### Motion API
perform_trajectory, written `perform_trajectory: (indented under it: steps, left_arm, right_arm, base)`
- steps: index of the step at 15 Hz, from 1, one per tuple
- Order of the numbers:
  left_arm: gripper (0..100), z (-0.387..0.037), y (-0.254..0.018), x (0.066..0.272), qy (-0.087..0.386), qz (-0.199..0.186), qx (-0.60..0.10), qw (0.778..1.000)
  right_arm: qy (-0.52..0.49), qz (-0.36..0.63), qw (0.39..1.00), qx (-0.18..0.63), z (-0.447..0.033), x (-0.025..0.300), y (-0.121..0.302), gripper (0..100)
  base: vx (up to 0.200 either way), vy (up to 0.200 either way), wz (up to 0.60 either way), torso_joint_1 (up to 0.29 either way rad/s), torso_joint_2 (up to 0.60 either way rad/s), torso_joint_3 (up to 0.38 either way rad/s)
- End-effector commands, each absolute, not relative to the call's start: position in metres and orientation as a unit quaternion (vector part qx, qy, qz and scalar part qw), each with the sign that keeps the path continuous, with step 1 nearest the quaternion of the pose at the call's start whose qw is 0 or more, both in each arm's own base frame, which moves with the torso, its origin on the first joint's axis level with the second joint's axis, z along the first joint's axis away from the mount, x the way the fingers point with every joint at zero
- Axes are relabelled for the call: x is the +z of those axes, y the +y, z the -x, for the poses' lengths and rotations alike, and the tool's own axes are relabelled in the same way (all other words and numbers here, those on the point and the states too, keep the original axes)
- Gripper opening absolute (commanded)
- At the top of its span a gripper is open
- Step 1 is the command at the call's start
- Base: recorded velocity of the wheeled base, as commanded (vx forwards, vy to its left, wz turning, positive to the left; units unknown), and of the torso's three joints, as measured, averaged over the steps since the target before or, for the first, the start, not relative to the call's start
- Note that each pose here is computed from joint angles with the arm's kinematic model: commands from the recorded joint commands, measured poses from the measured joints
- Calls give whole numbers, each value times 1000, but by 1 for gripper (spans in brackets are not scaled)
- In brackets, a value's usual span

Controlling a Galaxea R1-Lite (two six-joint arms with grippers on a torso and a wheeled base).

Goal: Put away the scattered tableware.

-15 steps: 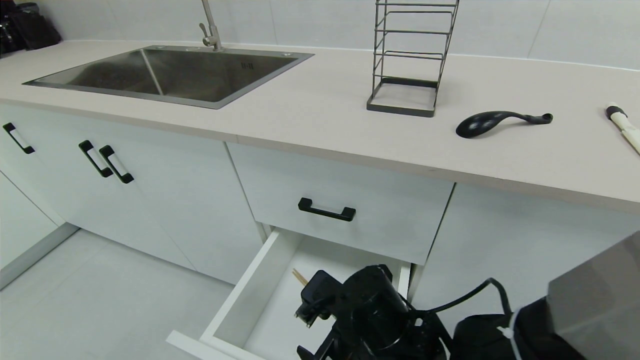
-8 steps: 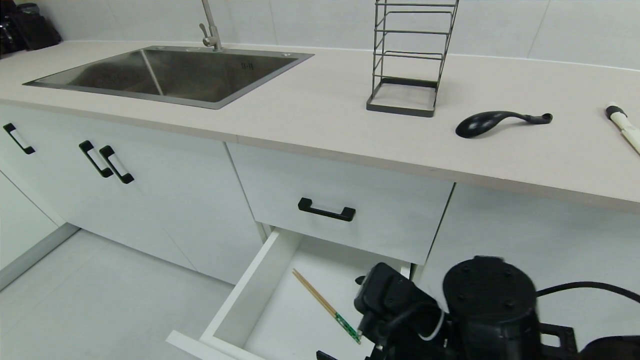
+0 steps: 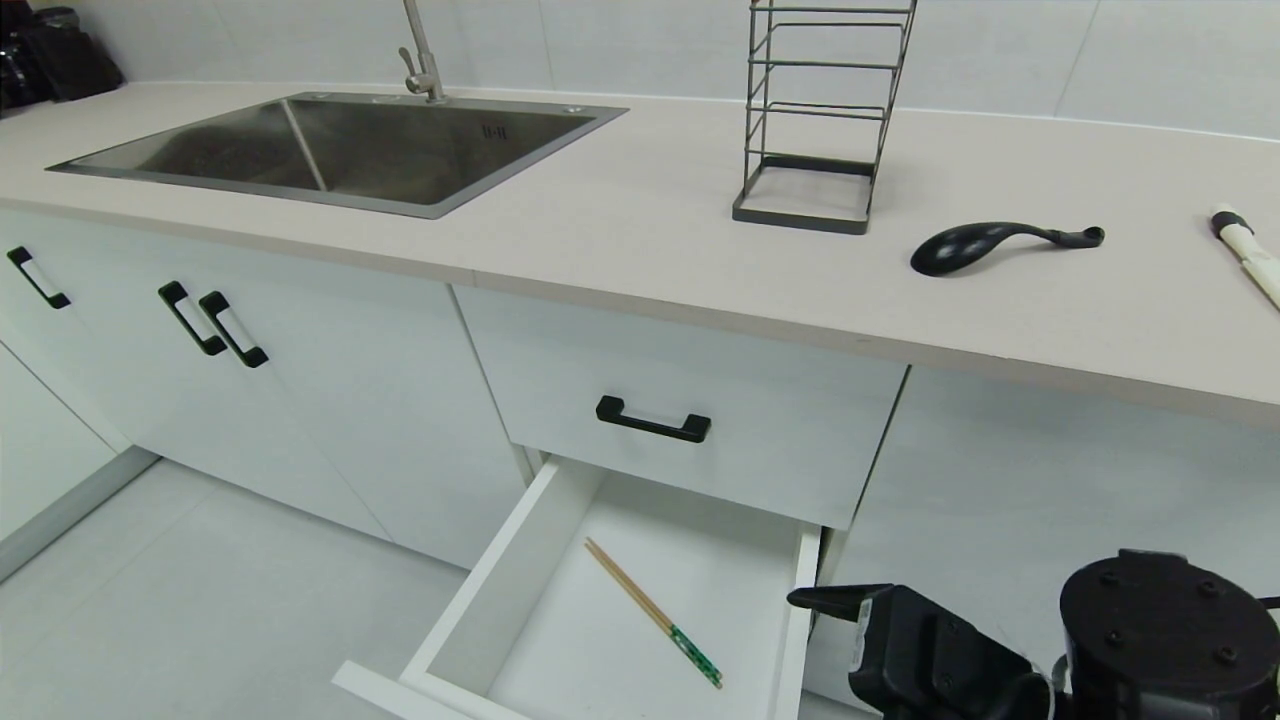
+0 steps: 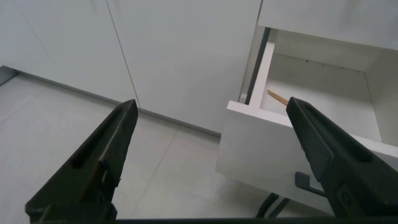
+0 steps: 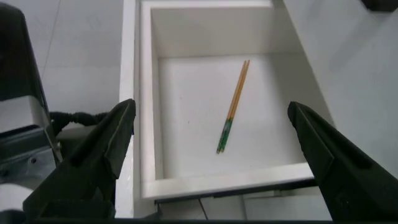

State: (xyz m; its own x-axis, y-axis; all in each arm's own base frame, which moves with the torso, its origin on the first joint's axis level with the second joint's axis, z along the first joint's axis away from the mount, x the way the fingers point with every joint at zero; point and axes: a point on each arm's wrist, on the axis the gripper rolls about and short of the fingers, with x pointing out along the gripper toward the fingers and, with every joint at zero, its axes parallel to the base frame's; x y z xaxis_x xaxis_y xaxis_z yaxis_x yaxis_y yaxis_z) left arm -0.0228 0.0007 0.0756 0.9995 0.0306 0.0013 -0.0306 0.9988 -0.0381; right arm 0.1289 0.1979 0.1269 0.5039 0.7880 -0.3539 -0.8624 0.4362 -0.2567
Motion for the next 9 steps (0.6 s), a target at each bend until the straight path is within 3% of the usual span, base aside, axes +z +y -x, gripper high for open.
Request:
perform_trajectory:
  steps: [1, 9]
  left_arm:
    - [100, 23, 1, 76, -1, 19, 15, 1000]
    - [100, 23, 1, 76, -1, 19, 15, 1000]
  right_arm:
    - [112, 216, 838, 489, -126, 110, 193, 100]
    - [105, 214, 840, 488, -135, 96, 207, 100]
  base:
    - [0, 0, 0, 0, 0, 0]
    - [0, 0, 0, 0, 0, 0]
